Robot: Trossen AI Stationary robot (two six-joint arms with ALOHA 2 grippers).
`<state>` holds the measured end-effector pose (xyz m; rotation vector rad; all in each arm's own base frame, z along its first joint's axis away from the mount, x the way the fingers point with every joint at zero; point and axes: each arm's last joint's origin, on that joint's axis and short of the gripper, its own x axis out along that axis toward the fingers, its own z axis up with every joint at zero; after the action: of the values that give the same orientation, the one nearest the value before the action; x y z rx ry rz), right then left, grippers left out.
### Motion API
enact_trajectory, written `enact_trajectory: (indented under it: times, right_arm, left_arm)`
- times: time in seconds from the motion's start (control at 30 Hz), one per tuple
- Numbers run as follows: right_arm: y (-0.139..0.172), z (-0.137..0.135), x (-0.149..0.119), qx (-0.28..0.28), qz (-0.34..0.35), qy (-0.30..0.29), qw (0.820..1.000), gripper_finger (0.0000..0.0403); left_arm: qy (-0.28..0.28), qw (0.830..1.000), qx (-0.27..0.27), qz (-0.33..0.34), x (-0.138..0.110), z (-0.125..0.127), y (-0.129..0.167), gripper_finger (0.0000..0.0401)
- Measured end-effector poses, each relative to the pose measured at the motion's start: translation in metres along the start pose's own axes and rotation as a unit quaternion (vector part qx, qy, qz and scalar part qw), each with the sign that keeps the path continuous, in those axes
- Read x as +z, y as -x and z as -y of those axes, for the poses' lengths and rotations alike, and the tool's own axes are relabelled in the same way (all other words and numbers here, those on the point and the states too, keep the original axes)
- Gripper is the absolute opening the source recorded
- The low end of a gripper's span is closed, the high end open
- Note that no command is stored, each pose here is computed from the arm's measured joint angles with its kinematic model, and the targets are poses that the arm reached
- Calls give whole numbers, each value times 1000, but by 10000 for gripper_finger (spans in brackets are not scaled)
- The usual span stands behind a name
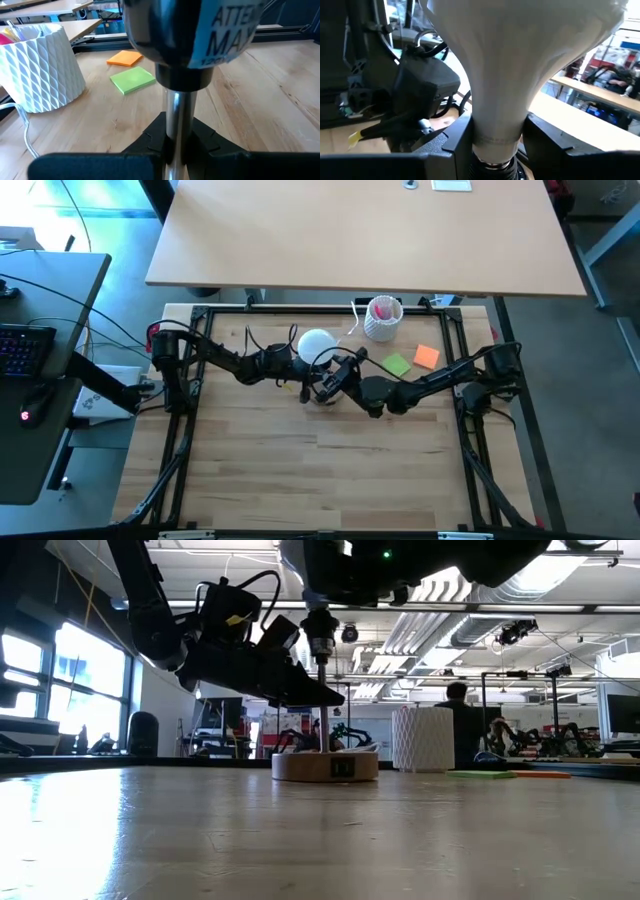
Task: Screw lightbulb
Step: Remove the lightbulb from the lamp socket
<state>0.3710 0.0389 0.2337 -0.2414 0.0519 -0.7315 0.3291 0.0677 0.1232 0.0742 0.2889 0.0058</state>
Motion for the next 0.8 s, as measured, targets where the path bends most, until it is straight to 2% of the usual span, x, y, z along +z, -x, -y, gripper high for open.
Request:
enact_trajectory:
  times: [0.17,0.3,0.43,0.5,0.6,0.8]
  right_arm:
    - [3,17,3,39,-6,6,999,143]
    - [6,47,0,118,-4,-31,993,143]
    - [-2,78,-6,212,-16,-92,973,143]
    - [-8,88,-9,259,-11,-103,960,143]
    - [-18,99,-13,326,3,-96,940,143]
    - [-34,118,-17,405,31,-65,912,143]
  left_arm:
    - [-2,1000,2,-1,0,0,0,30]
    - [-1,1000,-1,-3,0,0,-1,30]
    - [2,1000,-1,-4,-1,0,-1,30]
    - [1,1000,-1,-3,-1,0,-1,30]
    - [-3,1000,-2,-1,0,0,0,30]
    - [-3,1000,-4,-1,0,0,-1,30]
